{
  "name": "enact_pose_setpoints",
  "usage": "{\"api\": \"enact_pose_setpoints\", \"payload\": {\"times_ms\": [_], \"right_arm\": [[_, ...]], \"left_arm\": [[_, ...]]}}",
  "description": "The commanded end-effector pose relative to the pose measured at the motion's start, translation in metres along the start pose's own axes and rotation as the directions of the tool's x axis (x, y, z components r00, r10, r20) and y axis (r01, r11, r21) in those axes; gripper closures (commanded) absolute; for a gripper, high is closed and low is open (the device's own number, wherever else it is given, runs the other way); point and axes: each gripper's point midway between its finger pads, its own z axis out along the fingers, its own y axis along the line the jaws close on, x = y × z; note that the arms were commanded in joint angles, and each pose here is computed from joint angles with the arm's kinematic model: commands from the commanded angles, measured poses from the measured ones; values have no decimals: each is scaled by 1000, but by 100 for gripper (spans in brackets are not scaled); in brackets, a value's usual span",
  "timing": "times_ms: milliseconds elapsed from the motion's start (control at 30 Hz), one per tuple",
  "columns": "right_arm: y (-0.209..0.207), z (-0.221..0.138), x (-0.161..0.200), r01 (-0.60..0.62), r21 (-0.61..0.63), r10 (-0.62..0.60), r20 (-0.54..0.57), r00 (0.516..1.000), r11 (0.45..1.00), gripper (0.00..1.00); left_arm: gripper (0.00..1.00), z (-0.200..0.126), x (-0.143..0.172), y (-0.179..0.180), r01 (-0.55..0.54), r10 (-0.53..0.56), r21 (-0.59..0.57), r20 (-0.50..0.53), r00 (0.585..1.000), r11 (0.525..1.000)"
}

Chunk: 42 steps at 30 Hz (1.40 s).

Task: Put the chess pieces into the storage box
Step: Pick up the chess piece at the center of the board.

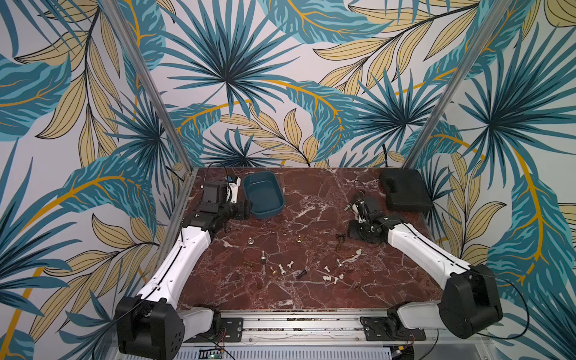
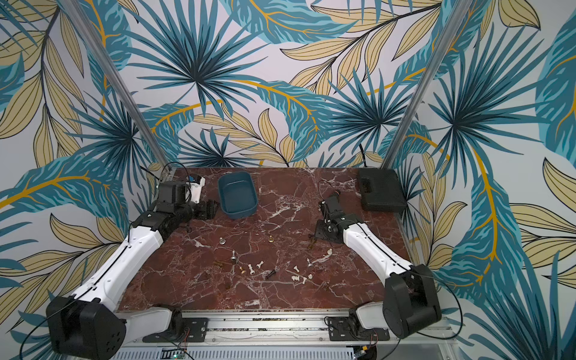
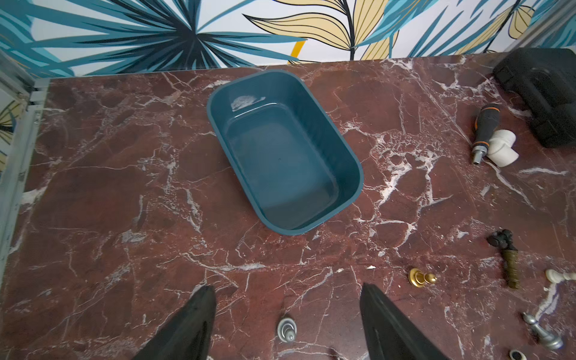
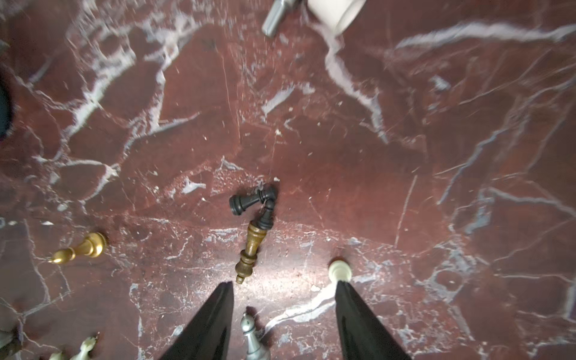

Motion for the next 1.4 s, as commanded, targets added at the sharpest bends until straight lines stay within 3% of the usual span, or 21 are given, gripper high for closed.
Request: {"api": "enact_pose_setpoints", "payload": {"times_ms": [0,167,300,400,700,867,1367], "right_arm": [[12,13,7,-45,-16,44,-39,998,999,47],[20,30,17,-42,-4,42,-79,996,999,48],[22,40,25,-27,26,30,-98,995,999,54],[24,47,29,-19,43,23,-102,995,999,65],[21,65,40,-9,97,22,-129,991,995,67],[18,71,44,-5,112,20,-136,991,994,74],[12,22,38,-28,77,33,-62,998,997,83]], "left_arm": [[22,-2,-12,-11,-33,32,52,19,999,998],[22,0,-4,-10,-59,59,51,3,998,997],[21,1,0,-8,-75,75,42,-4,997,996],[21,1,-1,-8,-83,83,42,-1,997,996],[20,0,-2,-9,-86,85,44,9,996,995],[20,-1,-3,-10,-87,87,47,17,996,995],[19,-4,-8,-12,-85,83,55,34,996,995]]}}
